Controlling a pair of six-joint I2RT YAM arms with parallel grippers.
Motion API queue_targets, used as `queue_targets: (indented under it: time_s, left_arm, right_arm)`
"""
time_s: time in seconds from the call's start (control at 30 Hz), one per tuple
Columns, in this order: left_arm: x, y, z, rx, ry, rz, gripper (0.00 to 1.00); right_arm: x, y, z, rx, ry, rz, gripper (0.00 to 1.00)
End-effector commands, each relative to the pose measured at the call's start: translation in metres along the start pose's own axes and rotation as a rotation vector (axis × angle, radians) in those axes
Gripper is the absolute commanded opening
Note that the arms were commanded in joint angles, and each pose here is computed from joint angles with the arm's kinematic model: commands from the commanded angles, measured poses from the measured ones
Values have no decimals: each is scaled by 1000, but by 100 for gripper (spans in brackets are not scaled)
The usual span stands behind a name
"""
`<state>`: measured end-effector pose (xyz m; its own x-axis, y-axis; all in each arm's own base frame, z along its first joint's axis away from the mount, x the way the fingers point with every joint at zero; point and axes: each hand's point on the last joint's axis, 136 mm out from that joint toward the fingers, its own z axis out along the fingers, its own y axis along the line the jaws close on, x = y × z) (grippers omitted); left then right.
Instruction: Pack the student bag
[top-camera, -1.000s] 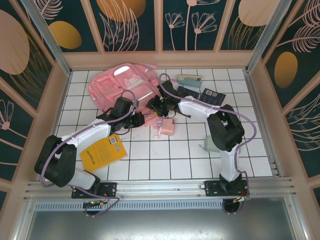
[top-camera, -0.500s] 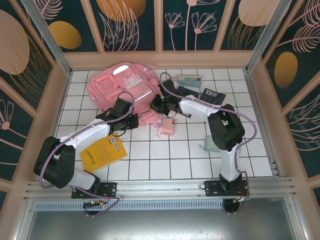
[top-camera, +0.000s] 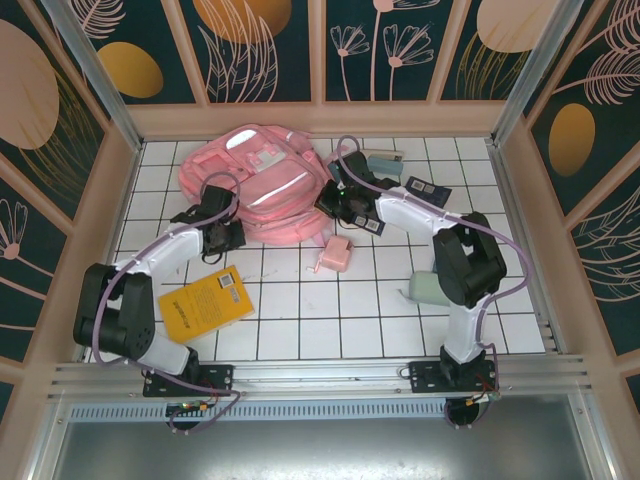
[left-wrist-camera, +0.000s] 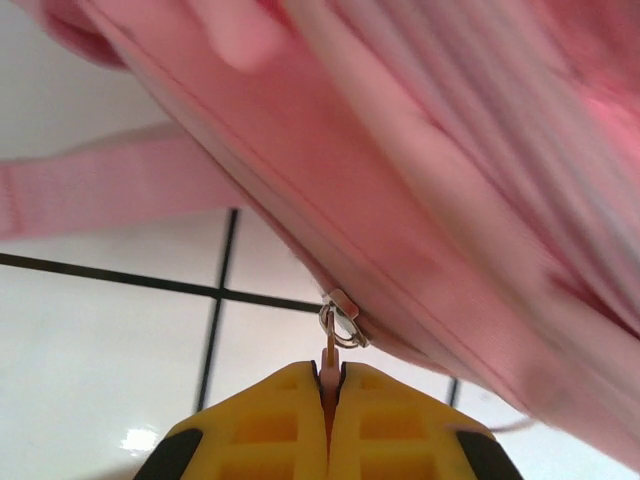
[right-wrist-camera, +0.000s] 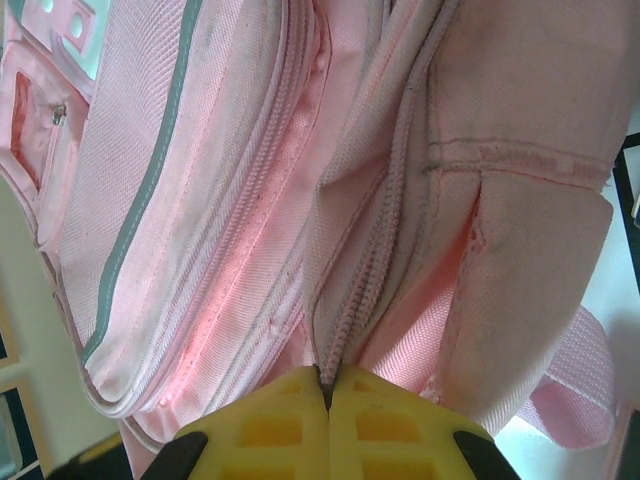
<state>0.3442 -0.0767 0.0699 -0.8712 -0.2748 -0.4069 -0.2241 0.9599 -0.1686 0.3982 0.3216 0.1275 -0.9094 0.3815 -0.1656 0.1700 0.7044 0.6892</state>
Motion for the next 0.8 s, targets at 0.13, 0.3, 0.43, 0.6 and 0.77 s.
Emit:
queue_targets:
  time_s: [0.13, 0.3, 0.43, 0.6, 0.77]
  left_arm:
    - [-36, 58, 14, -222, -16, -51, 0]
    - [-66, 80, 24, -244, -61, -148, 0]
    - [-83, 93, 40, -243, -58, -205, 0]
    - [-96, 114, 51, -288, -72, -274, 0]
    - [-98, 128, 35, -293, -108, -347, 0]
  right_arm:
    - [-21, 10, -32, -25, -95, -60, 0]
    - [-19, 12, -40, -35, -98, -72, 0]
    - [-16, 12, -45, -41, -99, -78, 0]
    - [-15, 12, -47, -44, -99, -84, 0]
    - [-14, 15, -40, -61, -73, -106, 0]
